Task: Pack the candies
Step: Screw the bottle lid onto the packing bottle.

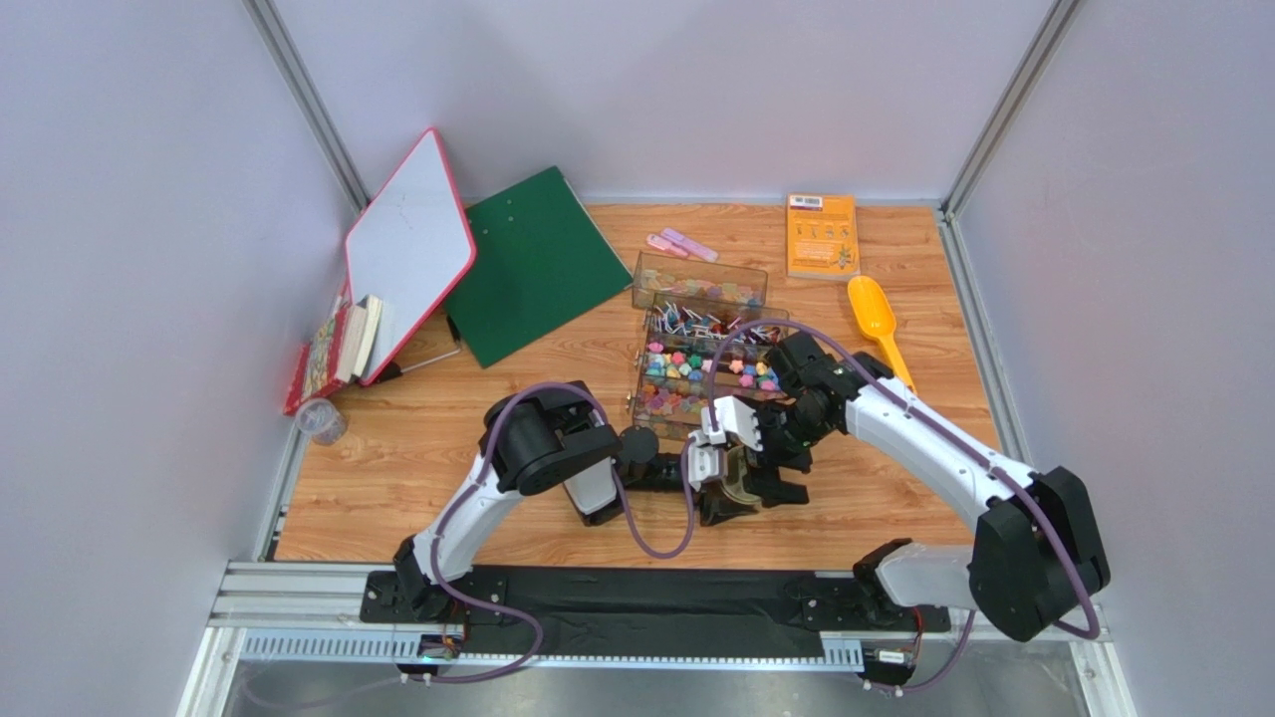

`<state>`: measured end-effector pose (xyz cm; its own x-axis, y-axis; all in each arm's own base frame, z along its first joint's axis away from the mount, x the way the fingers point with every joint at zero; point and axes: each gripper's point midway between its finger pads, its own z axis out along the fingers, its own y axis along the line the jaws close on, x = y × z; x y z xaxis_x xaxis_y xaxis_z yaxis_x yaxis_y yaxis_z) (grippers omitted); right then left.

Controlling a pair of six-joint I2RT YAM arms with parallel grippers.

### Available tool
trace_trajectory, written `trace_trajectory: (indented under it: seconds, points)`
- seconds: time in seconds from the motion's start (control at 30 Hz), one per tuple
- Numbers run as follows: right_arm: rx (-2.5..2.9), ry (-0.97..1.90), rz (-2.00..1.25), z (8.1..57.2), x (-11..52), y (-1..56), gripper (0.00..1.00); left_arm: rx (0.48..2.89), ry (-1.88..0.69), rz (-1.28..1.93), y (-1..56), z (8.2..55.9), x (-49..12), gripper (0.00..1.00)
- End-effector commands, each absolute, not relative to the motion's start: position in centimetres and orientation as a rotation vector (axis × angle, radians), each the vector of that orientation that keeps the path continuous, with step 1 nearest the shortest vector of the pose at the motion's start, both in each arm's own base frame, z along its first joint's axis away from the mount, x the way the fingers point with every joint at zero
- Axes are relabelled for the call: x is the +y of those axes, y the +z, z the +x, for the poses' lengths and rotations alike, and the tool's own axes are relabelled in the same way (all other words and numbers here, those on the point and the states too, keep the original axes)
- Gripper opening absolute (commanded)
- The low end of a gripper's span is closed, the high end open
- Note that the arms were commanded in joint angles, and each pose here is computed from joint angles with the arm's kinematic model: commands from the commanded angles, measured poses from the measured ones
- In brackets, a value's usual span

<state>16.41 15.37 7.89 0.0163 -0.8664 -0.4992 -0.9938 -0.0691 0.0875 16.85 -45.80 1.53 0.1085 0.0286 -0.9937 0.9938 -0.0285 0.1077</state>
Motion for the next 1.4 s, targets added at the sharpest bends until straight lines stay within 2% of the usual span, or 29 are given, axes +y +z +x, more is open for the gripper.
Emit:
trace_trajectory:
  seconds: [0.0, 0.93, 1.07, 1.23, 1.37]
  points:
    - [1.965, 0.701, -2.008, 13.7, 14.8, 7.5, 1.00, 1.461, -1.038, 1.419, -7.5, 17.2, -41.8, 0.00]
    - [2.054, 0.867, -1.964, 7.8, 13.2, 6.9, 1.00, 1.476, -1.025, 1.408, -7.7, 17.6, -41.8, 0.00]
    - [2.058, 0.784, -1.976, 8.3, 12.6, 7.1, 1.00, 1.475, -1.032, 1.418, -7.8, 17.4, -41.8, 0.00]
    - [2.031, 0.567, -1.939, 12.0, 11.9, 9.0, 1.00, 1.477, -1.043, 1.431, -8.0, 17.1, -41.7, 0.00]
    - [2.001, 0.527, -1.907, 14.0, 12.4, 10.5, 1.00, 1.481, -1.050, 1.440, -8.2, 17.0, -41.7, 0.00]
